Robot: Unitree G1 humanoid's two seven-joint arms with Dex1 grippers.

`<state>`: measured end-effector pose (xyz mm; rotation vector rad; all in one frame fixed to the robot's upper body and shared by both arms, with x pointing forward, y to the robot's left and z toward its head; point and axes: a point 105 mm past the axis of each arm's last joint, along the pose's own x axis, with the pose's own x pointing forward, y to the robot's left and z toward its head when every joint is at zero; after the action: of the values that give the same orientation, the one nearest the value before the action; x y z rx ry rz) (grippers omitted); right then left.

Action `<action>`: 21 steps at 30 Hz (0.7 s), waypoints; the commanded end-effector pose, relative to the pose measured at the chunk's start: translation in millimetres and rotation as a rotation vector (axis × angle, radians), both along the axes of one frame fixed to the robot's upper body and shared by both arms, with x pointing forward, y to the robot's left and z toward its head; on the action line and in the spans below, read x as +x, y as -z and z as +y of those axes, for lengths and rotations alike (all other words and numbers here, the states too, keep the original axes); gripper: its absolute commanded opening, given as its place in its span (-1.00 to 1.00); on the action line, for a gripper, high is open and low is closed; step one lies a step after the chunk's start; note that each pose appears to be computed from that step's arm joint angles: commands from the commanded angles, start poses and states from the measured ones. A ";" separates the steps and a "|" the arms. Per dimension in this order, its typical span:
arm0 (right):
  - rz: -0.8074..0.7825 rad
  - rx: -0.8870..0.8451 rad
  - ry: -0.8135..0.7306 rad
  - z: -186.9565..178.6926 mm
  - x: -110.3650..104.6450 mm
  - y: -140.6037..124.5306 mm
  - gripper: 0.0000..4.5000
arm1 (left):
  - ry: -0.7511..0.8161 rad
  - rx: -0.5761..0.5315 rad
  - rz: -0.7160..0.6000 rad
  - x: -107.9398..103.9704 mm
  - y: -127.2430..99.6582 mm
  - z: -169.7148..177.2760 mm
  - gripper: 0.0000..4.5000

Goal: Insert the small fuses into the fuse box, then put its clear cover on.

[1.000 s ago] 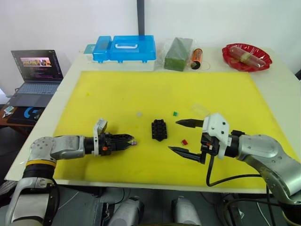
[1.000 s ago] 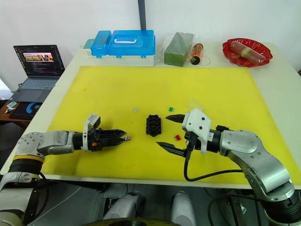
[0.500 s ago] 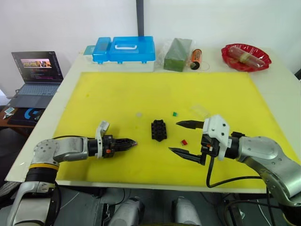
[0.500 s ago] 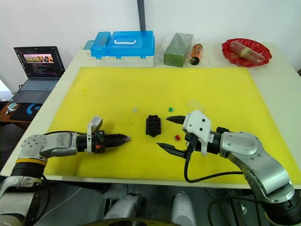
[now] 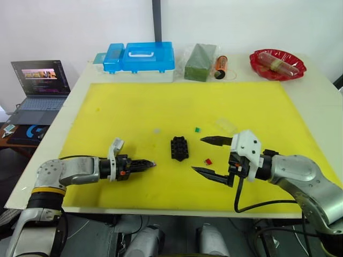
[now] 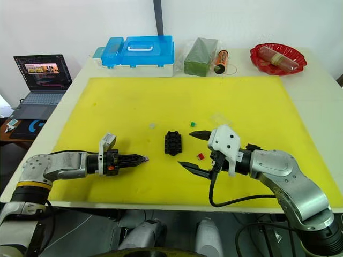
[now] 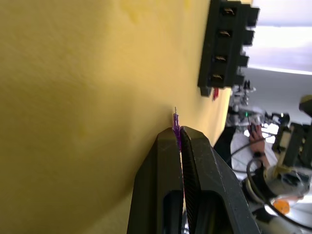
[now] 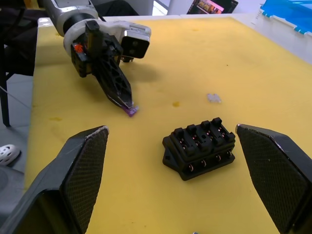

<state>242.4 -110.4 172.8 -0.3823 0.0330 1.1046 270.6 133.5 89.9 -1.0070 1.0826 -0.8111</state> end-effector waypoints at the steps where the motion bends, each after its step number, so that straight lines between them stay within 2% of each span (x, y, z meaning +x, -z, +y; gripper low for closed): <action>1: -0.054 0.015 -0.011 2.0 1.1 -10.2 1.00 | 0.120 -0.025 -0.052 -3.6 -26.2 4.1 -0.99; 4: -0.057 0.013 -0.013 1.4 1.3 -10.6 1.00 | 0.200 -0.007 -0.148 1.1 -51.9 4.3 -0.99; 6: -0.057 0.013 -0.013 0.6 1.6 -11.1 1.00 | 0.198 0.030 -0.323 16.4 -74.9 0.2 -0.99; 10: -0.057 0.011 -0.018 0.0 1.7 -10.4 1.00 | 0.286 0.101 -0.645 36.4 -98.2 -5.5 -0.99; 14: -0.056 0.010 -0.012 -2.1 1.0 -8.2 1.00 | 0.501 0.134 -0.822 45.1 -109.9 -6.6 -0.99; 16: -0.056 0.012 -0.005 -3.3 -0.6 -7.1 1.00 | 0.660 0.127 -0.915 46.8 -118.6 -9.4 -0.99; 19: -0.058 0.014 0.001 -3.6 -2.4 -5.5 1.00 | 0.906 0.204 -1.047 45.8 -120.0 -12.7 -0.99; 21: -0.061 0.018 0.005 -2.0 -2.5 -5.0 1.00 | 1.035 0.312 -1.146 51.0 -116.2 -13.4 -0.99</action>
<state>242.6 -115.4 166.1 -0.3749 0.0359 1.0890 320.6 116.7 204.6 0.2879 0.6142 -1.6468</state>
